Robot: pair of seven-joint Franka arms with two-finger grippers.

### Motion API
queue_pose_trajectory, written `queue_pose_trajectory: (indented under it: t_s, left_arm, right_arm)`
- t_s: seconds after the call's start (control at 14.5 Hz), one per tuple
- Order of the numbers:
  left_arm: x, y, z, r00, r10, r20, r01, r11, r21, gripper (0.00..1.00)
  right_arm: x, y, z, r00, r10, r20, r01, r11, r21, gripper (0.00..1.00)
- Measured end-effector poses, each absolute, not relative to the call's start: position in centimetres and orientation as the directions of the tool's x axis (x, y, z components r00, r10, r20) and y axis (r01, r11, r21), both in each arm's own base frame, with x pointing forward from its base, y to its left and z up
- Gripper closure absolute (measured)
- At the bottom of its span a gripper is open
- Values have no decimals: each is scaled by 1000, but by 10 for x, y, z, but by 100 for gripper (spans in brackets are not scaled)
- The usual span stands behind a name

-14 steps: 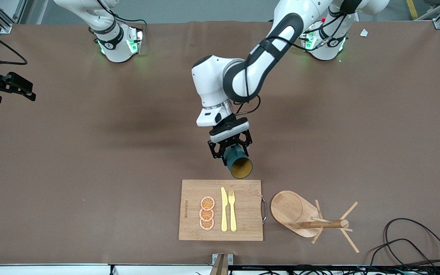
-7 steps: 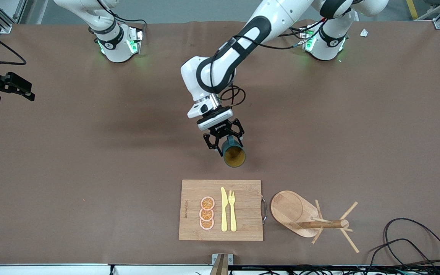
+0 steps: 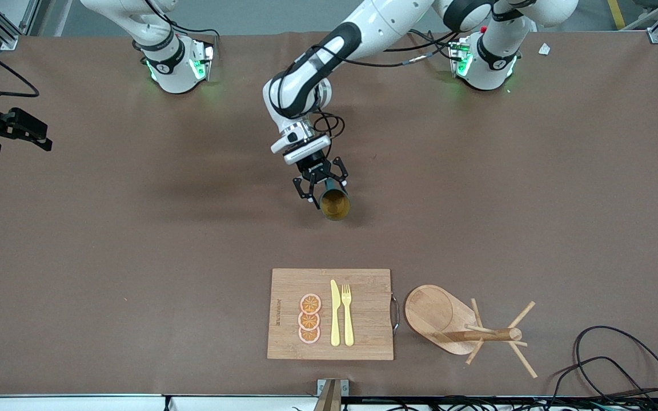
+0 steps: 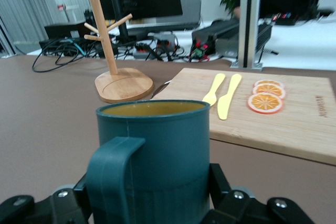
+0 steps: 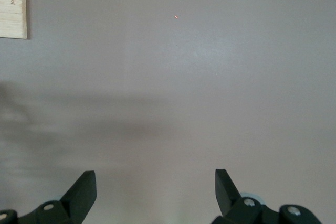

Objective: Transfer cup from left to right arm and place
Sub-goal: 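Carry the mug to mid-table and lower it with the left gripper, then open the left gripper and raise it away from the mug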

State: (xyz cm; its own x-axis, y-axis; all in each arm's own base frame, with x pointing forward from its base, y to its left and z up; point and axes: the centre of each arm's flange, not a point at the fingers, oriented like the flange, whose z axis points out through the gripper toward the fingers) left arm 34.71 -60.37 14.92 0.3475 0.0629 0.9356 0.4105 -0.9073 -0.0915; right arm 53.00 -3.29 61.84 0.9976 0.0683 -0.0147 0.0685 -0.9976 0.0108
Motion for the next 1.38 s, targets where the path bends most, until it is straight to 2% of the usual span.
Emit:
queue_pose_trajectory:
  t_s: [0.35,0.76,0.9,1.1,1.38]
  left_arm:
    - [324,-600,94,270,37,962,376,-924,-70,15]
    - [299,-611,89,271,24,962,339,-938,-72,15]
    - [293,-614,89,269,21,963,331,-941,-72,1]
    - [285,-625,98,267,39,963,319,-946,-50,0]
    - [252,-655,149,312,136,940,326,-945,28,0]
  right_arm:
    - [530,-33,618,998,68,-15,68,-998,11,0]
    - [530,-33,618,998,68,-15,68,-998,11,0]
    - [530,-33,618,998,68,-15,69,-998,11,0]
    - [530,-34,618,998,67,-15,67,-998,11,0]
    - [530,-37,618,998,62,-15,62,-998,10,0]
